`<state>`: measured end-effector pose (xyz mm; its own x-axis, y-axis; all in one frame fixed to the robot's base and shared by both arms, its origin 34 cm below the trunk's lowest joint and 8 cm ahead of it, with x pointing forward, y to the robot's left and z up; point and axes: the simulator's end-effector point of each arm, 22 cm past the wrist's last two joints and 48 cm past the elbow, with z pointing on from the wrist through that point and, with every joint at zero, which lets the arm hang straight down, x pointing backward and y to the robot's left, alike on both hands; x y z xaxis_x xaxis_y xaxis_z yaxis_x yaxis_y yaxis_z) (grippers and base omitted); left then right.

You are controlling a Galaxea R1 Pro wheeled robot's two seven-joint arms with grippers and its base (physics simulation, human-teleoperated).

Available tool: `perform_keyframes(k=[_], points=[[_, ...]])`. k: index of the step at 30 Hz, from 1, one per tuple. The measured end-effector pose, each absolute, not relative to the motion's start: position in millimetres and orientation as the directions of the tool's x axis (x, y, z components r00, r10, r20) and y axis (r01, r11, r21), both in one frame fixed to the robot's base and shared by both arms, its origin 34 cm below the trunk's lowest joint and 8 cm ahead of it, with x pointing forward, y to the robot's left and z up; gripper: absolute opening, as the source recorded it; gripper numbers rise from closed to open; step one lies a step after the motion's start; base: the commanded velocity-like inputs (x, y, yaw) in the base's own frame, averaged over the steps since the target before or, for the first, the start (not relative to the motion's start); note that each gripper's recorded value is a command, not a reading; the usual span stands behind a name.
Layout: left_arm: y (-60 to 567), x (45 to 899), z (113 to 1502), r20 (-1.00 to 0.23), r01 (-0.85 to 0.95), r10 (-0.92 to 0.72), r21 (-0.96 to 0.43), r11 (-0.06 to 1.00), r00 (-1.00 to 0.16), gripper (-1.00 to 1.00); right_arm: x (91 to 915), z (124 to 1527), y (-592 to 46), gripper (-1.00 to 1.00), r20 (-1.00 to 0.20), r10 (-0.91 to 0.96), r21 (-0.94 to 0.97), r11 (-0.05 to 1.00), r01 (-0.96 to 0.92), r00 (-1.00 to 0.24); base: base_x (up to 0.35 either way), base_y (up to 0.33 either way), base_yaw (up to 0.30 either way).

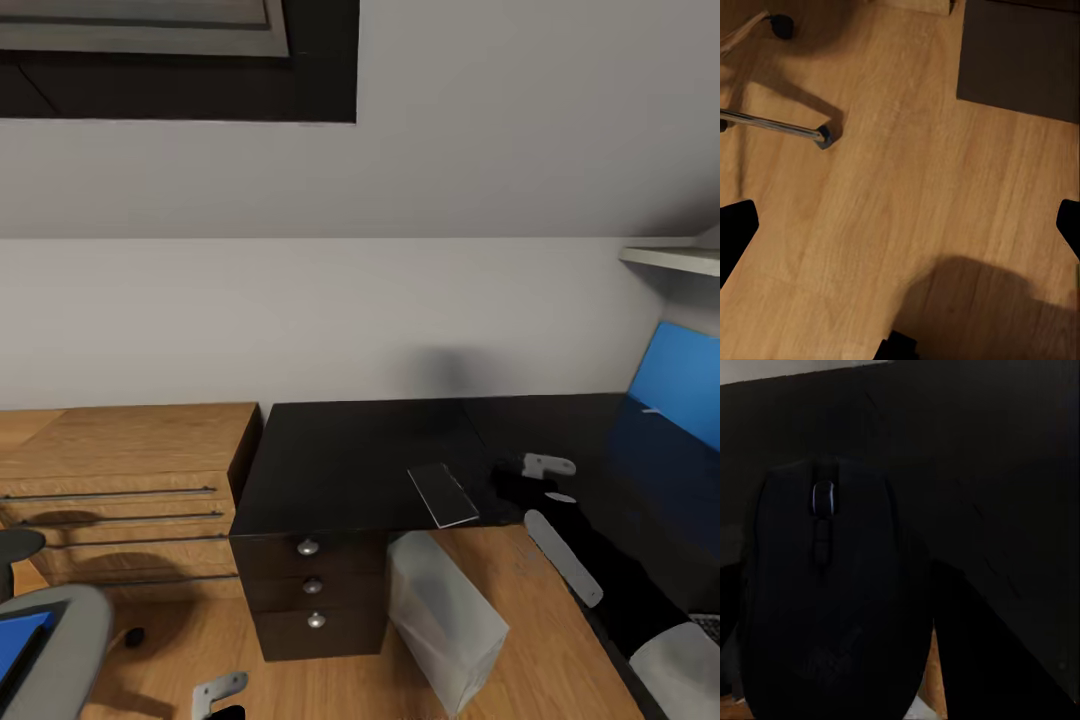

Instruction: In the bedroom, organize the workspace by keeping the computer under the desk, ensuring the monitor is on the desk, placing the keyboard on the desk next to the monitor, placing the mouse on the desk next to the keyboard, moving the folder from the swivel chair onto the desk next to the mouse, stacking the notebook on top of the folder with the pen on top of the notebook, and positioning the swivel chair next to the desk.

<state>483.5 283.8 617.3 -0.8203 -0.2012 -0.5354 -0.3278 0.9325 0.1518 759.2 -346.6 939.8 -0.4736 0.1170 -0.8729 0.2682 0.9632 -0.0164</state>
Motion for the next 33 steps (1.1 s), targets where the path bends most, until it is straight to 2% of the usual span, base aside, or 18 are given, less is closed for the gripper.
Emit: perform_keyframes(k=[5, 11, 23, 29, 33], points=[[283.4, 482.7, 617.2, -0.534, -0.33, -0.203, 0.154, 0.931, -0.82, 1.0, 756.6, 937.6, -426.5, -1.0, -0.868, 0.081, -0.035, 0.974, 0.223, -0.49, 0.0, 0.0, -0.297], [292.4, 474.7, 612.0, -0.522, -0.331, -0.197, 0.177, 0.927, -0.83, 1.0, 742.2, 918.8, -485.4, -1.0, -0.838, 0.018, -0.107, 0.974, 0.197, -0.546, 0.0, 0.0, -0.298], [326.5, 425.3, 584.8, -0.508, -0.343, -0.174, 0.26, 0.903, -0.843, 1.0, 734.9, 897.9, -498.9, -1.0, -0.822, -0.006, -0.159, 0.963, 0.219, -0.57, 0.0, 0.0, -0.283], [329.5, 417.9, 578.0, -0.526, -0.326, -0.168, 0.224, 0.918, -0.833, 1.0, 735.3, 898.3, -500.0, -1.0, -0.817, -0.051, -0.205, 0.957, 0.207, -0.574, 0.0, -0.119, -0.043], [310.2, 423.9, 578.1, -0.521, -0.327, -0.182, 0.201, 0.923, -0.834, 1.0, 742.6, 900.4, -494.1, -1.0, -0.825, -0.036, -0.19, 0.957, 0.218, -0.564, 0.0, 0.0, 0.0]])
